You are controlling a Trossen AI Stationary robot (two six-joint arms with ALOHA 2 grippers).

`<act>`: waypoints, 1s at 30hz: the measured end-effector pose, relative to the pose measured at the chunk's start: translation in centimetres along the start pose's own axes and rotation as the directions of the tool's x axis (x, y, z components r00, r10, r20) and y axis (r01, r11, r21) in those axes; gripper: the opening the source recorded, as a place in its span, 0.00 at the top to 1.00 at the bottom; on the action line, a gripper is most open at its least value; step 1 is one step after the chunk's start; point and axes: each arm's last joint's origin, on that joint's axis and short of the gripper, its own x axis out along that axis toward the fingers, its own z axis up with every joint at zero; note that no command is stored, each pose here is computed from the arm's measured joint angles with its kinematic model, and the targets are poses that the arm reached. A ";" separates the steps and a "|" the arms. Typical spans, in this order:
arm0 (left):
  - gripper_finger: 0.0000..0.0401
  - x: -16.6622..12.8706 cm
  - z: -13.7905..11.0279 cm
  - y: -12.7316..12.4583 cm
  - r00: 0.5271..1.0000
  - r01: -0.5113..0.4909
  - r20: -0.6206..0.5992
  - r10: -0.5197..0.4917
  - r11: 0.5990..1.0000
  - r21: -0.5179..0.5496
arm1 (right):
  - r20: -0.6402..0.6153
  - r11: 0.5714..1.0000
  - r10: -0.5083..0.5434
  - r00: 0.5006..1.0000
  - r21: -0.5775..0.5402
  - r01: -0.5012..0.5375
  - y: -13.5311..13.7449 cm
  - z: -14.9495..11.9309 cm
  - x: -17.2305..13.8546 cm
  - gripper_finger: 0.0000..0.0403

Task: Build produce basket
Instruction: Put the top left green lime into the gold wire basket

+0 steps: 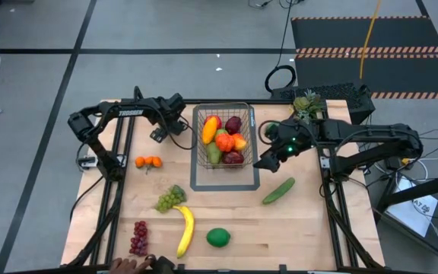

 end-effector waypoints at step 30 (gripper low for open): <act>0.24 -16.6 5.1 -5.8 0.761 0.099 0.326 0.562 0.395 -0.913 | 0.323 0.974 -0.029 0.946 -0.204 0.100 -3.3 2.7 -6.9 0.17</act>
